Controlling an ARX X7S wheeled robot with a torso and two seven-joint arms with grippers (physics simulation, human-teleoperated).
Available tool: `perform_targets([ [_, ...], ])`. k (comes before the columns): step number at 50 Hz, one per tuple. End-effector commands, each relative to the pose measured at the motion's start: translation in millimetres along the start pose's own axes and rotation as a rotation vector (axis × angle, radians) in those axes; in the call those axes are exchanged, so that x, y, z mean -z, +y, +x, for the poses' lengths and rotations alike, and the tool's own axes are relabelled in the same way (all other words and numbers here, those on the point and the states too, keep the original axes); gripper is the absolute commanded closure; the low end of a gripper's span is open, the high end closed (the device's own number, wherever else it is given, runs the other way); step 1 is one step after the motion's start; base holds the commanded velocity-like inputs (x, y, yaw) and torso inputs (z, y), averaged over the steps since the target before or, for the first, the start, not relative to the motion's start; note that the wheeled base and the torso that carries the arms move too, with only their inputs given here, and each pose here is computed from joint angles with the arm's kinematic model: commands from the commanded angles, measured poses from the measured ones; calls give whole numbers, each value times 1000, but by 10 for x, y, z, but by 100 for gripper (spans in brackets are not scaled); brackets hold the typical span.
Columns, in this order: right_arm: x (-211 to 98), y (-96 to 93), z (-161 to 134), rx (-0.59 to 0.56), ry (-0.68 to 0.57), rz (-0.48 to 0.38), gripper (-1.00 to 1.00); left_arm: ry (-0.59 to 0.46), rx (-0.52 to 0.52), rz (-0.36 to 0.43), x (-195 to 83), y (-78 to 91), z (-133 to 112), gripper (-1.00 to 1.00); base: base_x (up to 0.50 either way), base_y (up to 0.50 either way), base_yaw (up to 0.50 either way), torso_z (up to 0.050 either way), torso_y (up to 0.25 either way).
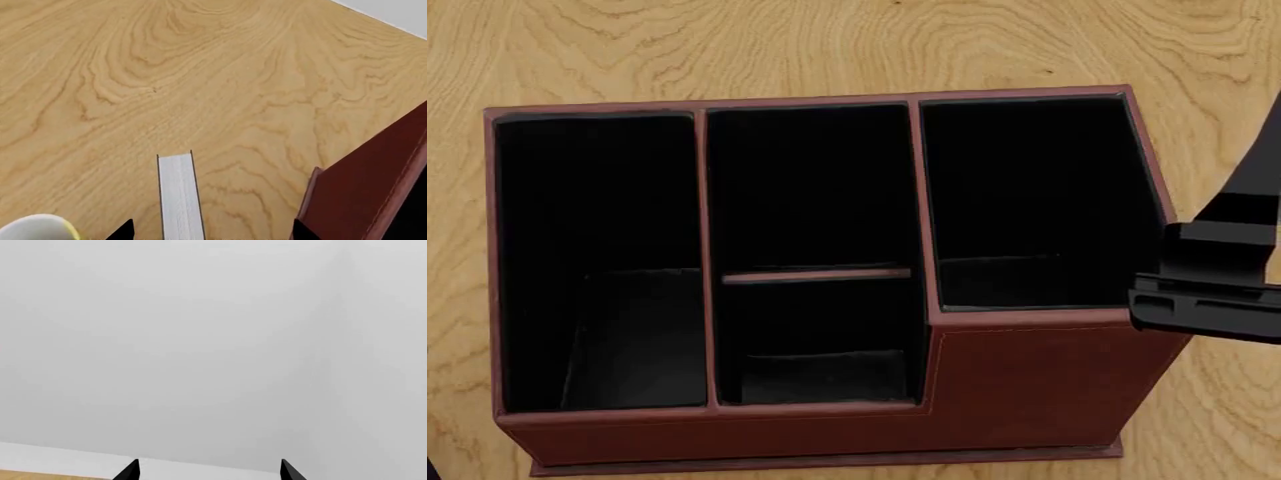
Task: Pick up the book and place it in the back compartment of the caddy.
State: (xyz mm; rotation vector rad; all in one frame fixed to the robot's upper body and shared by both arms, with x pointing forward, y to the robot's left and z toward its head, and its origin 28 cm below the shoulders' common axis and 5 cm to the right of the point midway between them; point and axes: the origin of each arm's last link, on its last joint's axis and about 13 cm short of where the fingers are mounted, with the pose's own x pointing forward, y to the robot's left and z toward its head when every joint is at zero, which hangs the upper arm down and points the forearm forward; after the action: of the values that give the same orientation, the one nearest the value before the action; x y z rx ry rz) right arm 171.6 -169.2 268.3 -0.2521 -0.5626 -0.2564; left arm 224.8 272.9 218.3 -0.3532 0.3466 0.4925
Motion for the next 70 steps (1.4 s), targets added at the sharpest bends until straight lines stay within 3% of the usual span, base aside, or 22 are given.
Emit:
perform_targets([
  [1, 1, 3, 0, -1, 1, 0, -100, 28, -9, 10, 18, -18, 90, -100, 0, 0, 0, 0, 0],
  [70, -13, 21, 10, -6, 6, -8, -100, 155, -148, 36, 271, 27, 775, -100, 0, 0, 0, 0, 0],
])
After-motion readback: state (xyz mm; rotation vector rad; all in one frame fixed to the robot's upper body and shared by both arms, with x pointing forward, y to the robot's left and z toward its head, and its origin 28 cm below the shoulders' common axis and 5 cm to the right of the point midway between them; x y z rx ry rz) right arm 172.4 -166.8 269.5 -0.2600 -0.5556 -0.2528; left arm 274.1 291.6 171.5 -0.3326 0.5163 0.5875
